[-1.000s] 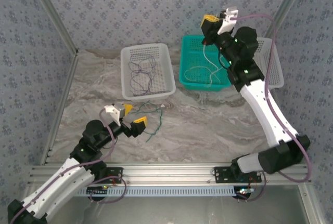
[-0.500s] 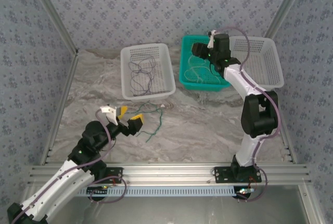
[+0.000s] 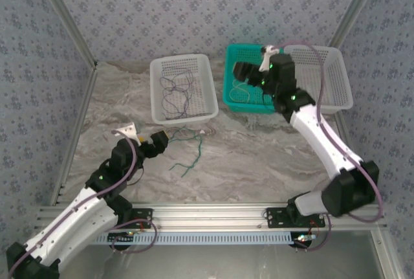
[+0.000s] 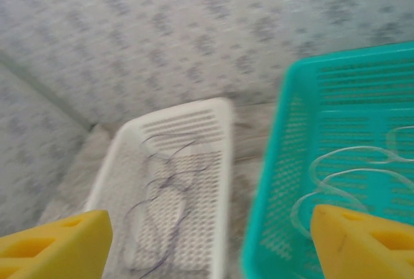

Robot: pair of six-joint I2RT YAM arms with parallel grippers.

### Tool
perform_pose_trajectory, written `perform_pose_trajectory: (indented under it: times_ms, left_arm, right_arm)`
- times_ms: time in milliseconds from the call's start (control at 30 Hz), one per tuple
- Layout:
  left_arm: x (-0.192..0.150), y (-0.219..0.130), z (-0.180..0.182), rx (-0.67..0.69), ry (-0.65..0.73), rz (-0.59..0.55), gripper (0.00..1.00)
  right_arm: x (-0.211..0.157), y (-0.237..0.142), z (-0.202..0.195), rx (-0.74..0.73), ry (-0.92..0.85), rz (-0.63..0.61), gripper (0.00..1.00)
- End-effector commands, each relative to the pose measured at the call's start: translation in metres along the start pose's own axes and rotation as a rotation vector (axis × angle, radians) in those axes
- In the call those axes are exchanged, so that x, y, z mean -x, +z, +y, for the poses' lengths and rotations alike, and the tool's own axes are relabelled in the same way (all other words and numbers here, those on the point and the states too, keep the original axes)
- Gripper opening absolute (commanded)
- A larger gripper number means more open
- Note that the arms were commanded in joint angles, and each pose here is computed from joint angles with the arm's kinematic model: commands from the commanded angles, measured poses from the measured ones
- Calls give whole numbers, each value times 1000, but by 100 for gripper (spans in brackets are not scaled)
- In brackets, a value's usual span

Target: Untangle the cables

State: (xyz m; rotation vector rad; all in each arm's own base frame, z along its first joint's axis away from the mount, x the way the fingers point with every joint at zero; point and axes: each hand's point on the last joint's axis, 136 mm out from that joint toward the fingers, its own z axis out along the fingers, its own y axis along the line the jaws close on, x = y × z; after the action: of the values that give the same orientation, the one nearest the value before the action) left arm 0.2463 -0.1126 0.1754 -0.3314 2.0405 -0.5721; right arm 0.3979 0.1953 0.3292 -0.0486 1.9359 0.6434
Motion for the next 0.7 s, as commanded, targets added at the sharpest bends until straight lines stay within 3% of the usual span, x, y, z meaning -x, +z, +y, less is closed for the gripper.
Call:
perform_pose_trajectory:
  times_ms: [0, 200, 300, 500, 667]
  left_arm:
    - [8, 3, 0, 51, -61, 19, 99]
    - [5, 17, -1, 61, -65, 31, 99]
    - [6, 17, -2, 56, -61, 33, 99]
    - [2, 15, -1, 52, -37, 51, 99]
    - [0, 14, -2, 43, -27, 66, 99]
  right_arm:
    - [-91, 7, 15, -14, -67, 147, 82]
    - [-215, 21, 44, -23, 8, 310, 79]
    - [-259, 29, 51, -32, 0, 386, 79]
    - [-310, 52, 51, -32, -20, 480, 65]
    - [-329, 64, 46, -58, -69, 505, 55]
